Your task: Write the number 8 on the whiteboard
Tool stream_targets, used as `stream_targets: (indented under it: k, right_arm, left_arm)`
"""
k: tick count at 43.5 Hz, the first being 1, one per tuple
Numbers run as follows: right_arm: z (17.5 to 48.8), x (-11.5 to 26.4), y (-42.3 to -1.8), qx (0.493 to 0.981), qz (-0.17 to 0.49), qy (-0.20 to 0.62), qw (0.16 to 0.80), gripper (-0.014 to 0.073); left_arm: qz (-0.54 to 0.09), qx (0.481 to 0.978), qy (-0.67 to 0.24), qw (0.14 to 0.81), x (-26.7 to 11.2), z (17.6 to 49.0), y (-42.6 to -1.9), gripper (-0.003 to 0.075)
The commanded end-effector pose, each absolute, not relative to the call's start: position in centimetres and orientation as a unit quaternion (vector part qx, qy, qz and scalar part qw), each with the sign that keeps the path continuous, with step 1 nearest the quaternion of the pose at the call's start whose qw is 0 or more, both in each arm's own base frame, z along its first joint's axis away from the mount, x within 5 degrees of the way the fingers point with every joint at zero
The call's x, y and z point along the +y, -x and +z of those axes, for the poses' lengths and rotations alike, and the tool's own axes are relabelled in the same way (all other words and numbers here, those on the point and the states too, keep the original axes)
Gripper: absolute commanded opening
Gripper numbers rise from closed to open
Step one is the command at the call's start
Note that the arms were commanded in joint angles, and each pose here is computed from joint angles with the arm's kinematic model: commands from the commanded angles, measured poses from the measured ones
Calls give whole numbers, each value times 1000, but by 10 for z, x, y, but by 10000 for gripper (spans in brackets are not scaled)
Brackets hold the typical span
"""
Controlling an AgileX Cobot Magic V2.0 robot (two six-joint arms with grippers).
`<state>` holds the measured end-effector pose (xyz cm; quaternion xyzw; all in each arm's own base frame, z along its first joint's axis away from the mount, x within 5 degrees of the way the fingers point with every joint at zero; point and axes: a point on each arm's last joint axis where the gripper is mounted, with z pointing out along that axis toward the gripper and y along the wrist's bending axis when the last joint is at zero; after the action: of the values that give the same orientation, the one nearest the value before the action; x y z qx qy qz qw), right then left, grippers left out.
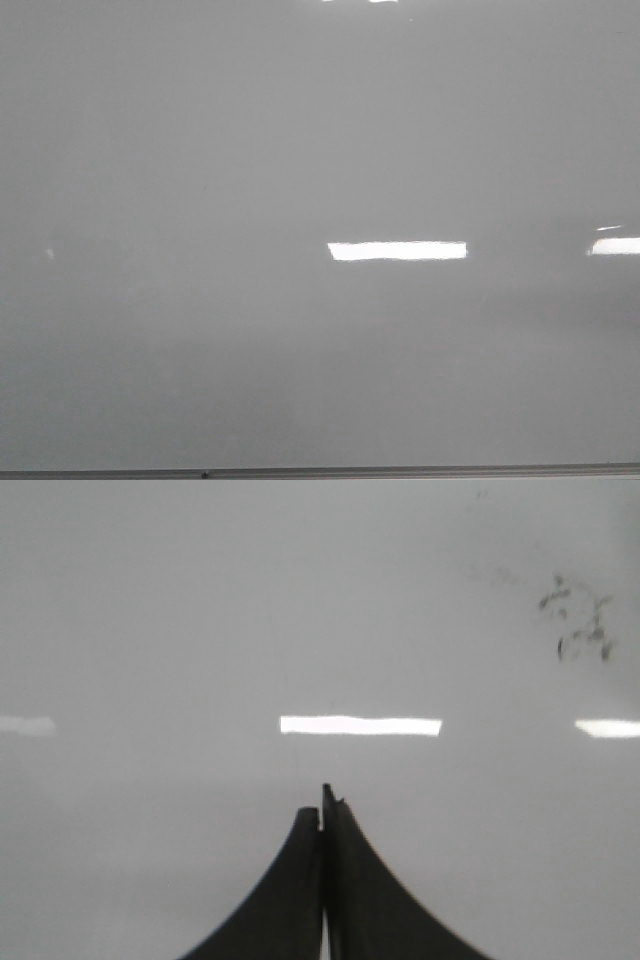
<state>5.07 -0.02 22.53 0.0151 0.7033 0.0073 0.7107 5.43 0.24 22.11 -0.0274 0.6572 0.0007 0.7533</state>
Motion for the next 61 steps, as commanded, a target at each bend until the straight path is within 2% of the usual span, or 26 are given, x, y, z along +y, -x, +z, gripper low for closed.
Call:
stream_targets:
  k: [1, 7, 12, 17, 24, 27, 31, 32, 34, 36, 38, 41, 43, 51, 61]
  right_arm:
    - [277, 0, -36, 645, 3, -11, 764, -59]
    - [318, 1, -32, 669, 4, -9, 744, -59]
    - [338, 0, -49, 706, 5, -8, 708, -59]
    - [344, 0, -71, 729, 5, -9, 684, -59]
    - [341, 0, -88, 744, 7, -12, 668, -57]
    - [337, 0, -91, 751, 7, -12, 660, -27]
    - [333, 0, -93, 757, 7, -12, 653, 100]
    - [332, 0, -93, 758, 7, -12, 652, 179]
    - [332, 0, -93, 760, 7, -12, 650, 268]
    - [331, 0, -93, 762, 8, -12, 647, 390]
    - [331, 0, -93, 763, 8, -12, 646, 461]
    - [331, 0, -93, 763, 8, -12, 646, 549]
    - [331, 0, -93, 763, 8, -12, 646, 571]
    - [331, 0, -93, 762, 8, -12, 647, 573]
    - [332, 0, -93, 757, 9, -11, 653, 573]
  left_arm:
    - [6, 597, 23, 802, 2, 260, -46, -21]
    - [17, 632, 12, 775, 2, 286, -51, -21]
    - [15, 684, 12, 729, 2, 296, -67, -21]
    - [14, 725, 12, 688, 3, 297, -87, -21]
    - [14, 730, 13, 684, 4, 298, -102, -20]
    - [14, 730, 13, 683, 4, 297, -104, -6]
    - [14, 730, 13, 683, 4, 298, -104, 96]
    - [14, 730, 13, 683, 4, 297, -104, 169]
    - [14, 730, 13, 683, 4, 297, -104, 260]
    - [14, 730, 13, 683, 4, 297, -104, 398]
    - [14, 730, 13, 684, 4, 298, -104, 502]
    - [15, 724, 13, 690, 4, 299, -104, 596]
    - [10, 721, 17, 692, 4, 300, -104, 621]
    - [9, 729, 18, 684, 4, 298, -109, 619]
    - [-3, 808, 73, 585, 15, 302, -162, 619]
